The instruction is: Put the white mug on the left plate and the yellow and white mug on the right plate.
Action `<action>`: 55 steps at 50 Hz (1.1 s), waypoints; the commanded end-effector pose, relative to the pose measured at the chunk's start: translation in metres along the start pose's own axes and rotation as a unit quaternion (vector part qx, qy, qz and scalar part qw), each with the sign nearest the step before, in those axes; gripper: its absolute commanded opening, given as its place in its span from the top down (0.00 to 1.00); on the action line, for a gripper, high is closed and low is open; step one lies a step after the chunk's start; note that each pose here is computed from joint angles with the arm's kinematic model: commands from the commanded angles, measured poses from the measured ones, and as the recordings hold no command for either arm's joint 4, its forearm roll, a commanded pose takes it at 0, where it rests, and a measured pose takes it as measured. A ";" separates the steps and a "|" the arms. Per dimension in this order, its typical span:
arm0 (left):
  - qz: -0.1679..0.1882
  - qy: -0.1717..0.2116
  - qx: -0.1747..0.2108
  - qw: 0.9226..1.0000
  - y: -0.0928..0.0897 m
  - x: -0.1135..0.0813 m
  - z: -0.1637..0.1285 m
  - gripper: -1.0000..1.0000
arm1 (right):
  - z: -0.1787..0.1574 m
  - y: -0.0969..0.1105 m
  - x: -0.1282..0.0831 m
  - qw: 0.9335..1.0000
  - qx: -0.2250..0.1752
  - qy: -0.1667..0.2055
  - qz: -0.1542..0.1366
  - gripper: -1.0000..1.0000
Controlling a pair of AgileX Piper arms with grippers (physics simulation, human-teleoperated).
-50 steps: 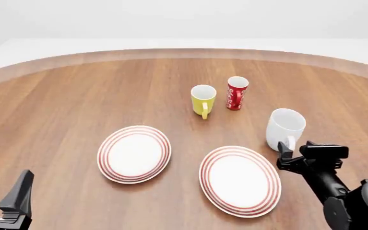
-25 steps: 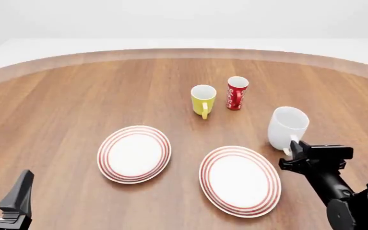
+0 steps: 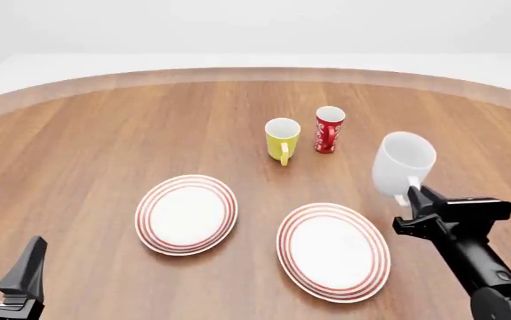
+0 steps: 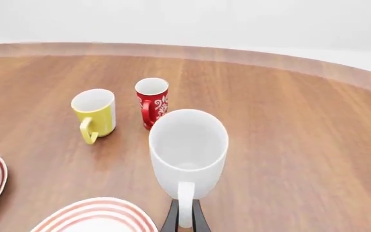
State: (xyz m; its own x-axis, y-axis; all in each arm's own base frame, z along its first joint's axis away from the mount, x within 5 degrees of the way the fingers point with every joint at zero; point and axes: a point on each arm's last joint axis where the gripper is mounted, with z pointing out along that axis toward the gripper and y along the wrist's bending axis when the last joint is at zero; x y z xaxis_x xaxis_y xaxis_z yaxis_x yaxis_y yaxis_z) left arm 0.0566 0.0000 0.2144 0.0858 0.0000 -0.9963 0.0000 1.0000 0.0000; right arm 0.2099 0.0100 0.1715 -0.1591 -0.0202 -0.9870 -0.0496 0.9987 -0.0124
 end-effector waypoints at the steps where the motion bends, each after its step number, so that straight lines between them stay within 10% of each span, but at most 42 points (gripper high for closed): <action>1: 0.000 0.000 0.000 1.000 0.000 0.000 0.000 0.00 | -0.014 0.007 -0.015 1.000 -0.019 -0.022 -0.001 1.00; 55: 0.000 0.000 0.000 1.000 0.000 0.000 0.000 0.00 | -0.004 0.065 -0.056 0.987 -0.145 -0.047 -0.040 1.00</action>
State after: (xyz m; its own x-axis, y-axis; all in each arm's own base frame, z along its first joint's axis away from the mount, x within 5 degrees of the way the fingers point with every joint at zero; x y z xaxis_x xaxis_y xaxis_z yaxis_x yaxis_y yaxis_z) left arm 0.0566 0.0000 0.2144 0.0858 0.0000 -0.9963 0.0000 1.0000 0.0000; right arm 0.2020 0.0611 0.2223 -0.0616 -0.0754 -0.9953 -0.2933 0.9545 -0.0541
